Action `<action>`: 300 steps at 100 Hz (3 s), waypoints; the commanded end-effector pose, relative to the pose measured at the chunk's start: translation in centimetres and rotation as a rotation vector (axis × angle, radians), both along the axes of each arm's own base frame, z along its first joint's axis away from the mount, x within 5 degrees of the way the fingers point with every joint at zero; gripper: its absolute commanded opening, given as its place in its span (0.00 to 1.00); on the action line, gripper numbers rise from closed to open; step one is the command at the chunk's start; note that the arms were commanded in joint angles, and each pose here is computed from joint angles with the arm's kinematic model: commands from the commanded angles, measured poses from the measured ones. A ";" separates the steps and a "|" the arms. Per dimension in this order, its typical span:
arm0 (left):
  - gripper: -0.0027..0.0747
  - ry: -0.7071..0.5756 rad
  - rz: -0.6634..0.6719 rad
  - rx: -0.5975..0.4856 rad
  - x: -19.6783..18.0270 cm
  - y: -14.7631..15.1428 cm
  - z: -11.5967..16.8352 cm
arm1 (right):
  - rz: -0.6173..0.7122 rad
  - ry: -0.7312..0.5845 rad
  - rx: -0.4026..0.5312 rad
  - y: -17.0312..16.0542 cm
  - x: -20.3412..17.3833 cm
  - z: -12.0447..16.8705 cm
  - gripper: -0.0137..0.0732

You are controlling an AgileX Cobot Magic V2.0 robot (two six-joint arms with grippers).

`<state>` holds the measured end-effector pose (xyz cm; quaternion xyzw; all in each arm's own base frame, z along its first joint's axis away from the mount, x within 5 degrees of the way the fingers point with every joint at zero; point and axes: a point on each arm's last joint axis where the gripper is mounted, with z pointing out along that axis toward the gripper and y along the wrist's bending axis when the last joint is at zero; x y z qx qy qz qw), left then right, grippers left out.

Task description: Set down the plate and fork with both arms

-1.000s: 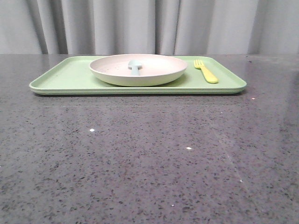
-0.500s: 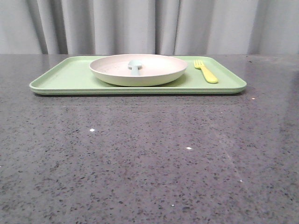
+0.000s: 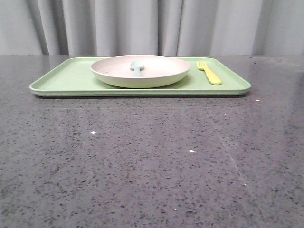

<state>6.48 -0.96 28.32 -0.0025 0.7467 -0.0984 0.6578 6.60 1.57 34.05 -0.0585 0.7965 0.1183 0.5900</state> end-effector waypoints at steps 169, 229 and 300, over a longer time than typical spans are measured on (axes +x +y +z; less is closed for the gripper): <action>0.01 -0.232 0.178 0.098 -1.1 1.1 -7.2 | 0.005 -0.098 0.007 0.0 0.1 1.4 0.20; 0.01 -0.232 0.178 0.098 -1.1 1.1 -7.2 | -0.059 -0.232 0.027 0.0 1.1 -2.3 0.20; 0.01 -0.232 0.178 0.098 -1.1 1.1 -7.2 | -0.179 -0.375 0.011 -1.1 -1.2 -12.9 0.20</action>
